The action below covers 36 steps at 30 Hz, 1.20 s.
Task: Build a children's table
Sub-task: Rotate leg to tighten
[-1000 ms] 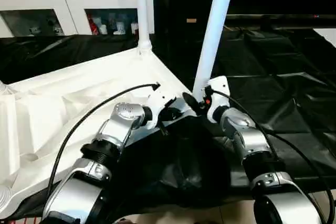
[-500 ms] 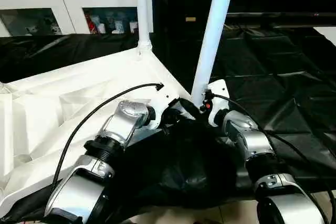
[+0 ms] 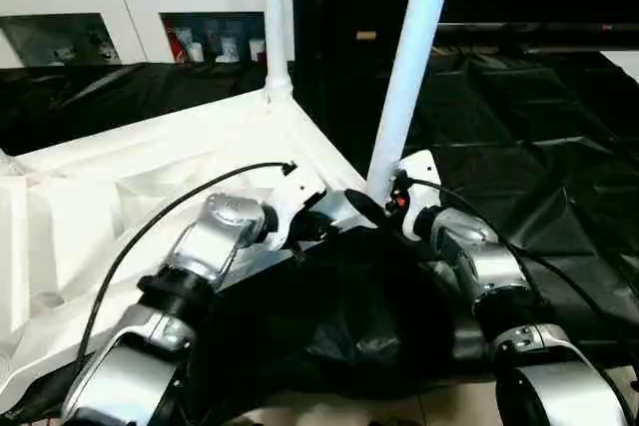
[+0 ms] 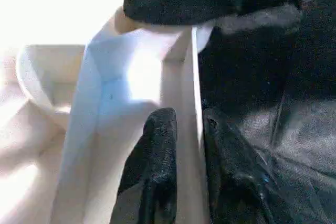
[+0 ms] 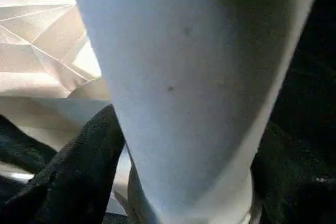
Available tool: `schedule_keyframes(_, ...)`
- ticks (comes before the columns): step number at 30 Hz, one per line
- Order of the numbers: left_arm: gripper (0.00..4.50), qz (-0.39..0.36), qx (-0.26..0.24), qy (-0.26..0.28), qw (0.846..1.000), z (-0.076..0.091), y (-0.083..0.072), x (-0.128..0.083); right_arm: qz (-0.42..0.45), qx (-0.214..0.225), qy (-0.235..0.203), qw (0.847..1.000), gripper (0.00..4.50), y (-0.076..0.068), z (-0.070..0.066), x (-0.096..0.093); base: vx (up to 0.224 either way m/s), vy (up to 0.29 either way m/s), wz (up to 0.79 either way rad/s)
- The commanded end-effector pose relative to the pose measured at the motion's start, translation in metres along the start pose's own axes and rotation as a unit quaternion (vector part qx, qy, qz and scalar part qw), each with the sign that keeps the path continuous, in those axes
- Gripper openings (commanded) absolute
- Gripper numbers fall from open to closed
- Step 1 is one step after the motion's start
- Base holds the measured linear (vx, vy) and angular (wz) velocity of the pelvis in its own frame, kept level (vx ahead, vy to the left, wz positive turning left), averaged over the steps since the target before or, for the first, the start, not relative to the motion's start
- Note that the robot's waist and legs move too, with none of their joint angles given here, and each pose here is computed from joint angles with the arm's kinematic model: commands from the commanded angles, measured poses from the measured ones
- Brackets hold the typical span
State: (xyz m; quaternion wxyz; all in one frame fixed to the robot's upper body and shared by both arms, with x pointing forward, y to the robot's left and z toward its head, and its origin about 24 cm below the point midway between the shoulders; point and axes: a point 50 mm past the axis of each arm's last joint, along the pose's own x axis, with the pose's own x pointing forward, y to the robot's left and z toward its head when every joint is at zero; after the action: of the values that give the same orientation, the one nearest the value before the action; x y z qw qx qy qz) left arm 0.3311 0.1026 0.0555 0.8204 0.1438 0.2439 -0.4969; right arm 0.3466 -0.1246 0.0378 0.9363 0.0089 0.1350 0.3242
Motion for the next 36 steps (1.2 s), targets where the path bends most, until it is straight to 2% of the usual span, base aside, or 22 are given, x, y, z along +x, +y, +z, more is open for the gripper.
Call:
schedule_keyframes(1,0.62,0.001,-0.007,0.012,1.0,-0.007,0.0,-0.002,0.004,0.002,0.002,1.0,3.64,-0.001,0.0,0.0,0.0,0.0,0.0)
schedule_keyframes(8,0.04,-0.01,0.006,-0.024,1.0,-0.002,-0.003,-0.001,0.033,-0.033,0.001,0.999,3.64,0.001,0.003,-0.002,0.0,0.0,0.0)
schedule_keyframes(10,0.04,-0.032,0.026,-0.039,0.998,-0.001,-0.007,-0.001,0.054,-0.052,0.005,0.997,3.64,0.0,0.004,-0.007,0.0,0.0,0.0)
schedule_keyframes(14,0.04,-0.063,0.034,-0.06,0.996,-0.002,-0.013,-0.004,0.077,-0.074,0.009,0.994,3.64,-0.008,0.006,-0.018,0.0,0.0,0.0)
schedule_keyframes(18,0.04,-0.086,0.048,-0.062,0.993,-0.007,-0.016,-0.006,0.096,-0.093,0.005,0.991,3.64,-0.015,0.011,-0.029,0.0,0.0,0.0)
schedule_keyframes(20,0.04,-0.1,0.054,-0.072,0.991,-0.008,-0.019,-0.008,0.12,-0.086,0.008,0.989,3.64,-0.017,0.012,-0.035,0.0,0.0,0.0)
schedule_keyframes(21,0.01,-0.103,0.053,-0.07,0.991,-0.01,-0.019,-0.009,0.14,-0.087,0.016,0.986,3.82,-0.017,0.012,-0.039,0.0,0.0,0.0)
schedule_keyframes(25,0.0,-0.111,0.054,-0.061,0.991,-0.013,-0.02,-0.01,0.172,-0.107,0.042,0.978,4.1,-0.015,0.008,-0.045,0.0,0.0,0.0)
schedule_keyframes(26,0.0,-0.117,0.054,-0.057,0.99,-0.015,-0.02,-0.011,0.19,-0.115,0.057,0.973,4.1,-0.013,0.006,-0.045,0.0,0.0,0.0)
schedule_keyframes(29,0.0,-0.122,0.055,-0.054,0.989,-0.016,-0.021,-0.012,0.198,-0.115,0.064,0.971,4.1,-0.011,0.005,-0.044,0.0,0.0,0.0)
schedule_keyframes(36,0.0,-0.142,0.061,-0.047,0.987,-0.019,-0.023,-0.015,0.21,-0.106,0.068,0.97,3.56,-0.011,0.009,-0.039,0.0,0.0,0.0)
